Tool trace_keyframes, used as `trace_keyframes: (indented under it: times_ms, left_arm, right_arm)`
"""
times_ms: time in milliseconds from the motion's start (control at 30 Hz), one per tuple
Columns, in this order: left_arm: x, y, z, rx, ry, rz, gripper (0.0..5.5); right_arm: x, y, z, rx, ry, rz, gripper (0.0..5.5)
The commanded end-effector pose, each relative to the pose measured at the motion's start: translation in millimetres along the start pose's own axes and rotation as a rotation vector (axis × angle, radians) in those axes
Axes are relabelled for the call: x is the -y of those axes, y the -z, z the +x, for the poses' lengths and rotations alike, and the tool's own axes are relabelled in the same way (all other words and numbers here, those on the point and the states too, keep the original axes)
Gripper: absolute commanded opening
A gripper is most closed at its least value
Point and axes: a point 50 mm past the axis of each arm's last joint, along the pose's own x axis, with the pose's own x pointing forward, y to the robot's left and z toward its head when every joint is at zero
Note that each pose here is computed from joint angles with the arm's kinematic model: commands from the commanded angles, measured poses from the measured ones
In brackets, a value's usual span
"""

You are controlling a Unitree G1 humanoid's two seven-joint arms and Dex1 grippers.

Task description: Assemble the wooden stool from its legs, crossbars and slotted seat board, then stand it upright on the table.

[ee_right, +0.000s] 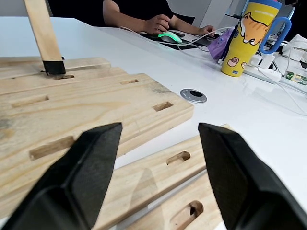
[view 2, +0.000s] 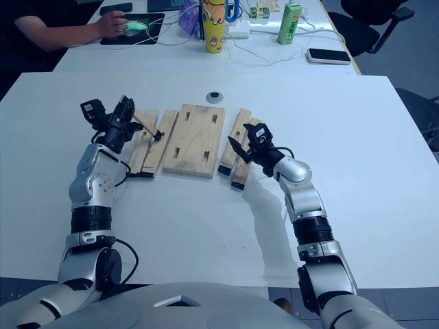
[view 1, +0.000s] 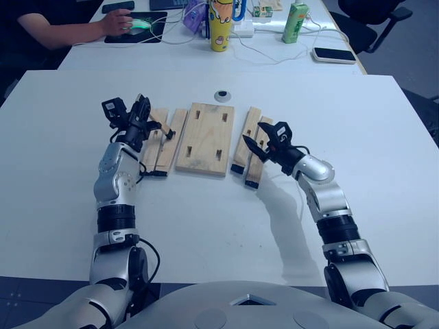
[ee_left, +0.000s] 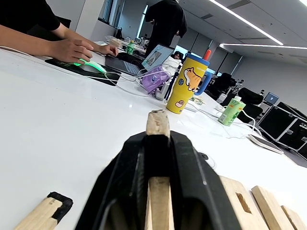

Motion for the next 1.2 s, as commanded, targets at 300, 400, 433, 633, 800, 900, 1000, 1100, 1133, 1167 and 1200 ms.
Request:
trace_keyframes:
  times_ms: [300,400,433,633,800,900,1000,1100,1133,1167,1200]
  left_arm:
    - [4,-6,8,0.018,0.023,-0.001,0.44]
    - [3,-3,9,0.004,0.022,0.003,0.44]
    - [3,-2,9,0.002,0.02,0.004,0.44]
    - [-3,4,6,-0.019,0.004,0.007,0.44]
    - [-4,3,8,-0.012,-0.01,0.044,0.44]
    - [-2,1,9,-0.002,-0.006,0.067,0.44]
    - [4,3,9,-0.016,0.005,0.113,0.44]
    - [11,14,5,-0.057,-0.009,0.194,0.44]
    - [12,21,3,-0.078,-0.019,0.214,0.44]
    - [13,28,-1,-0.097,-0.041,0.221,0.44]
    - [13,35,-6,-0.116,-0.064,0.221,0.44]
  right_arm:
    - [-2,-4,4,0.008,-0.02,-0.008,2.96]
    - [-2,-3,5,0.007,-0.02,-0.007,2.96]
    - [-2,-3,5,0.007,-0.021,-0.007,2.96]
    - [-3,-4,5,0.007,-0.027,-0.008,2.96]
    - [-3,-5,6,0.009,-0.031,-0.013,2.96]
    - [-3,-5,6,0.007,-0.032,-0.015,2.96]
    - [-3,-4,6,0.003,-0.03,-0.016,2.96]
    - [-4,-4,5,-0.002,-0.03,-0.017,2.96]
    - [-5,-4,5,-0.003,-0.03,-0.018,2.96]
    - [-6,-4,5,-0.003,-0.033,-0.024,2.96]
    - [-7,-4,5,-0.003,-0.036,-0.026,2.96]
